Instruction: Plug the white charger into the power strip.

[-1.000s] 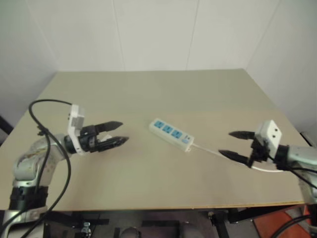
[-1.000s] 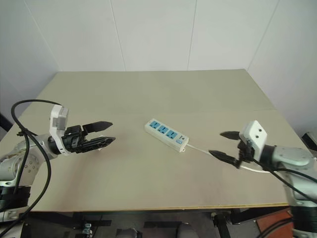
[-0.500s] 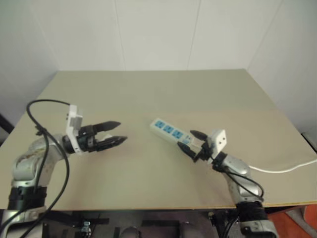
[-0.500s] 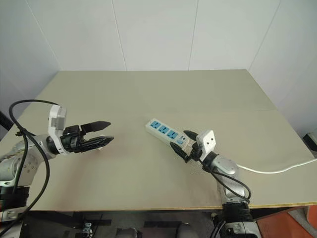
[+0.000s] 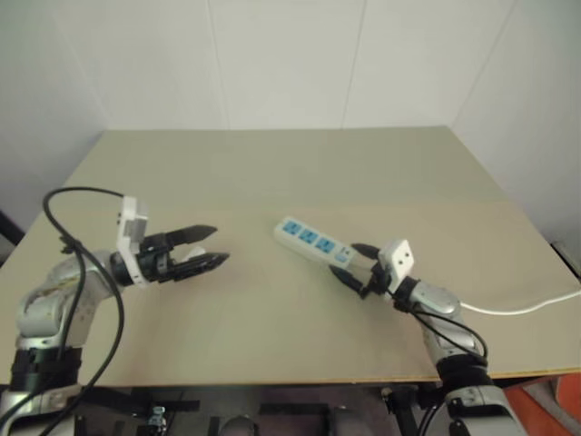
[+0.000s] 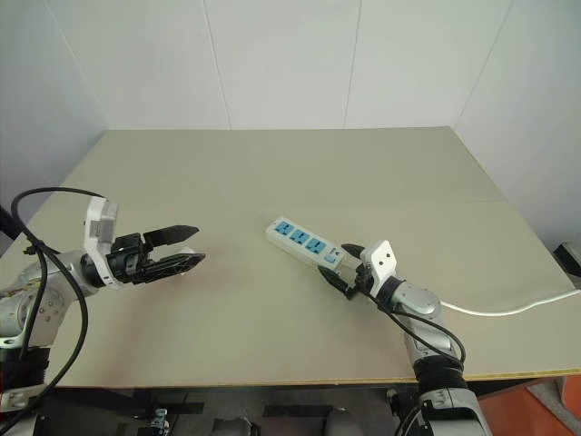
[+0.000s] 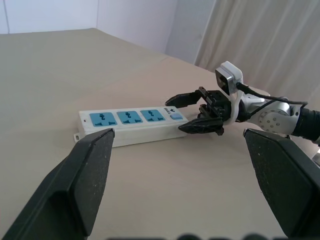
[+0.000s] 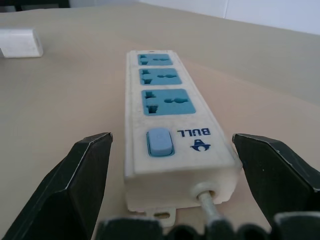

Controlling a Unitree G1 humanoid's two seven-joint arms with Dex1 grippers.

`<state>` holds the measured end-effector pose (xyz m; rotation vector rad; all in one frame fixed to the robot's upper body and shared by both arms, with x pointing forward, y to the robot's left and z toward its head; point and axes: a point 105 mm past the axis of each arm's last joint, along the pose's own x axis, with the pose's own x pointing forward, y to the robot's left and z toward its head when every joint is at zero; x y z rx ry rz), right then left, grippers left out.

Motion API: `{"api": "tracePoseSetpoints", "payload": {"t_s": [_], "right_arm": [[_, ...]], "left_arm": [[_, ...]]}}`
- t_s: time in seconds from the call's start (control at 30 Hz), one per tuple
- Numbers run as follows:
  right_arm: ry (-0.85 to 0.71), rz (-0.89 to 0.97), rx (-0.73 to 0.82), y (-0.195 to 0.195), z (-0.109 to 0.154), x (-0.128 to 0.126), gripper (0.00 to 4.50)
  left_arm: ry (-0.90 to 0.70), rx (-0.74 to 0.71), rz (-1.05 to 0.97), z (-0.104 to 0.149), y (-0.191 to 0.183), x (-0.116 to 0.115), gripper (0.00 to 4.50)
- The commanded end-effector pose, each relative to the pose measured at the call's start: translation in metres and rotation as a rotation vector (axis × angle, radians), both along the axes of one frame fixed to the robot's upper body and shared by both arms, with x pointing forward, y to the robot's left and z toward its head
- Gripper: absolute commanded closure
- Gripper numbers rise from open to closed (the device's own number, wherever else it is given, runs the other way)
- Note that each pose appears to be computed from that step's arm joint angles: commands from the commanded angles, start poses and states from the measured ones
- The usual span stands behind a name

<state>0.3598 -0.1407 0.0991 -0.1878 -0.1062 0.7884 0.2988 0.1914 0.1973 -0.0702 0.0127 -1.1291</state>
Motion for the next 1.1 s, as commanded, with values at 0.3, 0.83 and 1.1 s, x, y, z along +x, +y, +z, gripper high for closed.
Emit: {"api": "tracePoseSetpoints", "payload": {"t_s": [0.3, 0.83, 1.1], "right_arm": [[0.003, 0.003, 0.015, -0.005, 0.007, 0.013, 0.02], [-0.011, 0.008, 0.039, -0.004, 0.01, 0.017, 1.09], [-0.049, 0.152, 0.041, -0.003, 0.023, -0.003, 1.09]], "left_arm": [[-0.05, -0.012, 0.004, 0.01, 0.002, -0.006, 0.0], [-0.051, -0.011, 0.015, 0.009, 0.001, -0.006, 0.0], [-0.039, 0.023, 0.029, 0.007, 0.01, -0.009, 0.0]]}}
